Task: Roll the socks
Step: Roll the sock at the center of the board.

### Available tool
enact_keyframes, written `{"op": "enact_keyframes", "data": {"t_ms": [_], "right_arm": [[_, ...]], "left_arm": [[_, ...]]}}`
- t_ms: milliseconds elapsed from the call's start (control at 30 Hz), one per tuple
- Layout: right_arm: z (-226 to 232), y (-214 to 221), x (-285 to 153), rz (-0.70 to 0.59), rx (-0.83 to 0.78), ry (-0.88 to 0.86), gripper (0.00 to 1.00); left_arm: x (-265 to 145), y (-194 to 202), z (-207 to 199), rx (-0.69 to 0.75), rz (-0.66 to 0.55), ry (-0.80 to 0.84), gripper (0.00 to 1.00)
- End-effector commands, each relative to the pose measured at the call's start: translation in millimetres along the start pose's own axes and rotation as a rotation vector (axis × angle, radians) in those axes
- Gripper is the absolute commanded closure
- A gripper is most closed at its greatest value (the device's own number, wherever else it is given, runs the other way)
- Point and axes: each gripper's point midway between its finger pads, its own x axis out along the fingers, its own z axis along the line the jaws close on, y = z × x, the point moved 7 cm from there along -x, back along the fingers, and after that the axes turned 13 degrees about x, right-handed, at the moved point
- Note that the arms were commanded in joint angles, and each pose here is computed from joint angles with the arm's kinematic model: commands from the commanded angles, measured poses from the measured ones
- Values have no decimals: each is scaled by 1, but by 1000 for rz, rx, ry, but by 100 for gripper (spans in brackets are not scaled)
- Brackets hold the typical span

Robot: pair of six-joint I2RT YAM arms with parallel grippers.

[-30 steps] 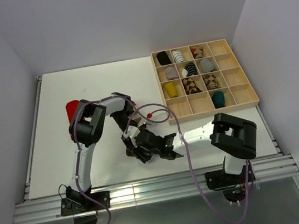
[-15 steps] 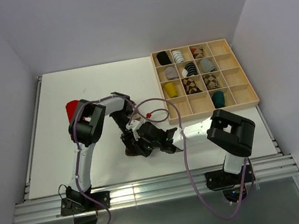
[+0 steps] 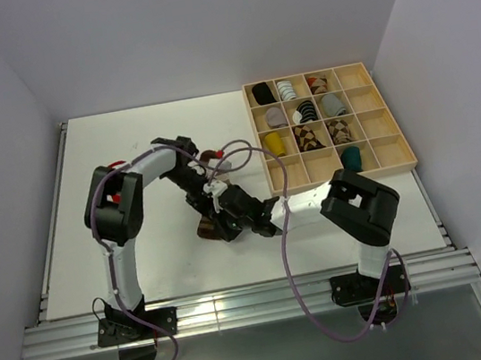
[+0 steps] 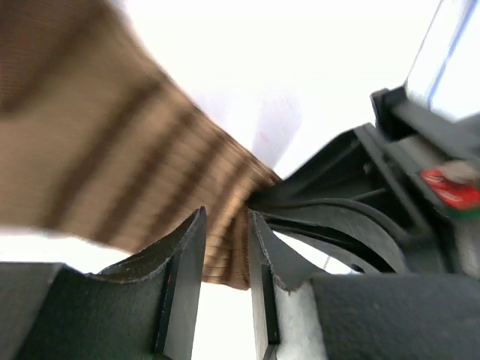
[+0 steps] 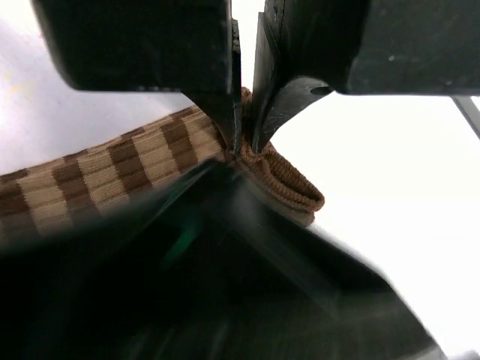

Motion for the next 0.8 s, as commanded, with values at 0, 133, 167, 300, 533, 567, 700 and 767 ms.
{"op": "enact_keyframes", "data": {"t_ms": [0, 133, 167, 300, 533, 567, 700, 767], "right_arm": [[-36, 41, 1, 176, 65, 138, 100], [-41, 43, 2, 228, 94, 133, 100], [-42, 41, 3, 236, 108, 124, 100], [-45, 37, 2, 292, 171, 82, 100], [-55, 19, 6, 464, 318, 34, 100], [-56, 17, 8, 482, 333, 29, 100], [-66, 18, 17, 589, 412, 3, 100], [-69, 12, 17, 619, 468, -36, 100]], "left_arm": [[-38, -37, 14, -18, -247, -218, 66], [-64, -32, 30, -103, -351, -357, 69], [-73, -35, 36, -113, -399, -422, 68], [-123, -20, 37, -140, -562, -601, 67], [-157, 4, 13, 47, -562, -929, 59], [-166, 4, 3, 131, -537, -1008, 57], [-127, 18, -16, 346, -371, -1123, 54], [-119, 20, -24, 449, -313, -1187, 52]]}}
